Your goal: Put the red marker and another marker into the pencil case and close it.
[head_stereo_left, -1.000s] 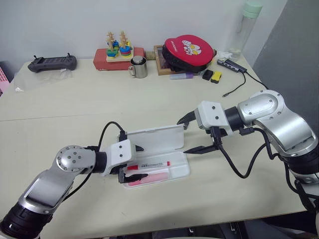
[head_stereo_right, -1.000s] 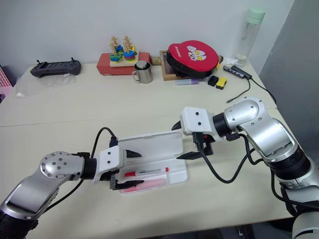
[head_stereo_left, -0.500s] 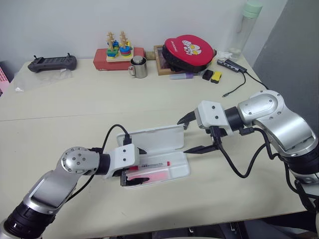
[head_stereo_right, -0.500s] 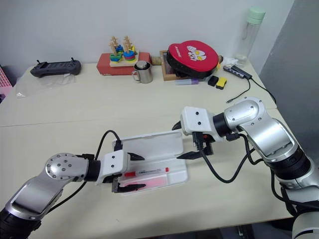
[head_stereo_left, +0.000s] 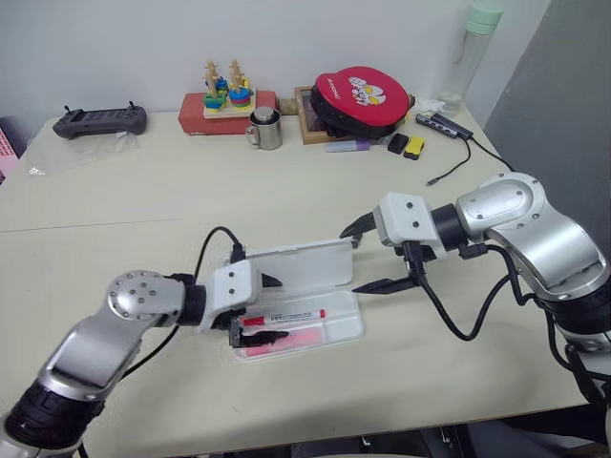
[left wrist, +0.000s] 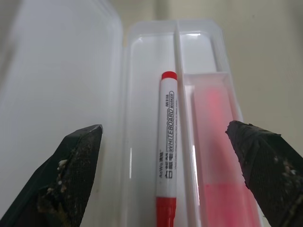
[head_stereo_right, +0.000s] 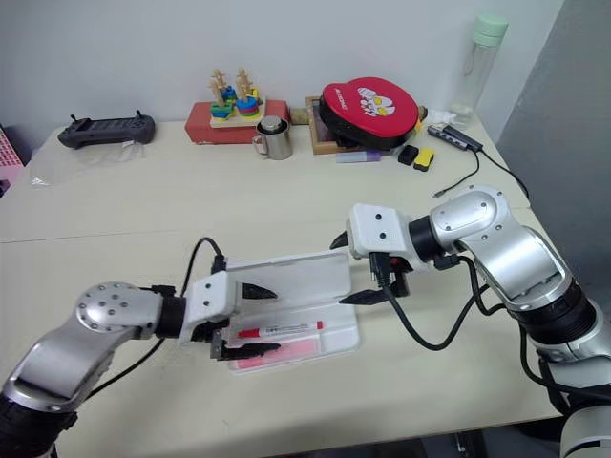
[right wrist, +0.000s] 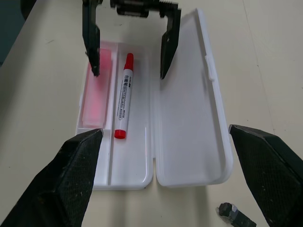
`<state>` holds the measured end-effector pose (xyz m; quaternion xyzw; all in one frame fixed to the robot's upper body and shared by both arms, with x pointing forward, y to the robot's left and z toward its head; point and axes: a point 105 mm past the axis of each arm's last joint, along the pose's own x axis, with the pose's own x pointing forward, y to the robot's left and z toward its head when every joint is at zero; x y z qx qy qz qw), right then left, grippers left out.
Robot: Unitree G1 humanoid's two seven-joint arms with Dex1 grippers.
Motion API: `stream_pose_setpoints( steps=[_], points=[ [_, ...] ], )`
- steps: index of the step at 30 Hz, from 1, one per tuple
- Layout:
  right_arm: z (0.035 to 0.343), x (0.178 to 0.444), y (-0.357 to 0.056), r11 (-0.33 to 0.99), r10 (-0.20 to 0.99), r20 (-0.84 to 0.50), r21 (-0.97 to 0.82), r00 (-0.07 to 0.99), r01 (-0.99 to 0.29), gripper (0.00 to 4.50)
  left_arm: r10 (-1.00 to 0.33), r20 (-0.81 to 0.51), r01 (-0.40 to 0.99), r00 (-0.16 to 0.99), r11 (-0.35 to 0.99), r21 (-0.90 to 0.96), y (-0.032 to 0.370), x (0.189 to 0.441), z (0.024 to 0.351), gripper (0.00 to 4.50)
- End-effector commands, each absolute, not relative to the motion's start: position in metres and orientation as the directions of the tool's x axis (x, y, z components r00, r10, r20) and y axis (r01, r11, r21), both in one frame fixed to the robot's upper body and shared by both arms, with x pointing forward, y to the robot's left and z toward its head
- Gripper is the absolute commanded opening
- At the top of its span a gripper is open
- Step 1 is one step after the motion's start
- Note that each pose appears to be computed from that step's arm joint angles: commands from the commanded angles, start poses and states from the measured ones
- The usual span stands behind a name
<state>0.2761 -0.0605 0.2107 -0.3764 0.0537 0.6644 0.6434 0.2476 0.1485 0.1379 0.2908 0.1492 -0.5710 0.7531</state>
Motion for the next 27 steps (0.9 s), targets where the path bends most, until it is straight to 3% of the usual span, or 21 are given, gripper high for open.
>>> stream_pose_setpoints(
  steps=[1,9,14,17,22,27],
  points=[
    [0.221,0.277,-0.064,-0.15,0.821,-0.55,-0.461,0.149,-0.875,4.5,-0.789,-0.518,0.931,0.33,0.183,0.314,0.151,0.248,0.164,4.49],
    [0.223,0.282,-0.068,-0.132,0.818,-0.55,-0.466,0.17,-0.875,4.5,-0.825,-0.452,0.926,0.34,0.211,0.312,0.15,0.243,0.206,4.49],
    [0.226,0.29,-0.072,-0.107,0.812,-0.548,-0.475,0.199,-0.874,4.5,-0.801,-0.433,0.893,0.414,0.264,0.364,0.158,0.249,0.232,4.49],
    [0.231,0.308,-0.081,-0.052,0.795,-0.544,-0.499,0.267,-0.865,4.5,-0.744,-0.426,0.841,0.514,0.34,0.421,0.18,0.254,0.26,4.49],
    [0.238,0.341,-0.091,0.081,0.771,-0.51,-0.515,0.381,-0.853,4.5,-0.596,-0.49,0.771,0.636,0.453,0.448,0.219,0.262,0.255,4.49],
    [0.232,0.36,-0.095,0.151,0.745,-0.504,-0.511,0.437,-0.846,4.5,-0.581,-0.481,0.754,0.656,0.483,0.445,0.221,0.261,0.254,4.49]
  ],
)
